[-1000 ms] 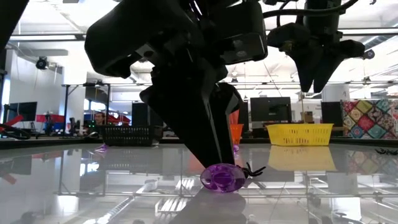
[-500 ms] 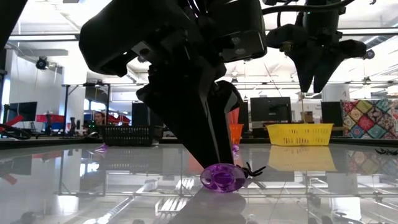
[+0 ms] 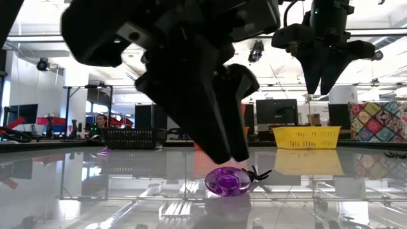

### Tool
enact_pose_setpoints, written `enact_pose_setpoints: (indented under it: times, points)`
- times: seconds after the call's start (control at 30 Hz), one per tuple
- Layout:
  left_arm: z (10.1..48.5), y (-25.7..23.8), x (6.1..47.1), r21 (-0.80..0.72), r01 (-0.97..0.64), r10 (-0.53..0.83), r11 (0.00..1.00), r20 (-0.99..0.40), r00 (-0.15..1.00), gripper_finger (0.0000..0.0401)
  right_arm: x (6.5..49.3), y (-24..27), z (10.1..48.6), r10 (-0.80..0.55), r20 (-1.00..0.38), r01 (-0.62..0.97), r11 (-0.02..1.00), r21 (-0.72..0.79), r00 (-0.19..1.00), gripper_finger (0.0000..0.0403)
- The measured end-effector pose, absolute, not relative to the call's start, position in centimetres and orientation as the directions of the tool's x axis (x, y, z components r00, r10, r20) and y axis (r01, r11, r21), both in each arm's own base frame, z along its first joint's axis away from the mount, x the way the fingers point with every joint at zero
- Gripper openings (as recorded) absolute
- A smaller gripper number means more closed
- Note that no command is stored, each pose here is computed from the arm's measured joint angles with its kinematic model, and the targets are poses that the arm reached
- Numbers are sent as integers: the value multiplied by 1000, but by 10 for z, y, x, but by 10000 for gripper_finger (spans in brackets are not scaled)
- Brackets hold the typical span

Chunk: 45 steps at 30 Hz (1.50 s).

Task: Sort Halloween decoration
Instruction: Put the bottom spider toy into the black bin

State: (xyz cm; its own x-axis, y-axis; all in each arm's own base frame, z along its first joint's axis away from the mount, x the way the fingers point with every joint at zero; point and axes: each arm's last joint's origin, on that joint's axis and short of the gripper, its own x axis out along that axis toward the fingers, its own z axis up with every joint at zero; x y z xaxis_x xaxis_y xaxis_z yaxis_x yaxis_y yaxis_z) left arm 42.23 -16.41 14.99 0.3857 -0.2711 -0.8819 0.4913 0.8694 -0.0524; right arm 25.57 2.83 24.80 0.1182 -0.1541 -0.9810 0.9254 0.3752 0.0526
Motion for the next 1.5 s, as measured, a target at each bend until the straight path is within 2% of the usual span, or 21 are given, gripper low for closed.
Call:
enact_pose_setpoints:
  times: [0.47,0.87,1.03,1.33,1.5]
  points:
    - [143,-166,425,-33,497,-254,867,-888,383,150,256,28,248,-163,-979,925,377,51,121,134]
    - [121,-164,430,-63,462,-250,885,-901,355,146,256,28,248,-169,-978,925,376,50,122,134]
    - [118,-163,430,-62,458,-242,887,-907,345,111,256,28,248,-169,-978,928,369,52,122,134]
    - [119,-160,430,-49,467,-232,883,-910,343,12,256,28,248,-169,-978,928,369,52,122,134]
    - [126,-152,431,-64,459,-245,886,-905,348,4,256,28,248,-169,-978,928,369,51,121,134]
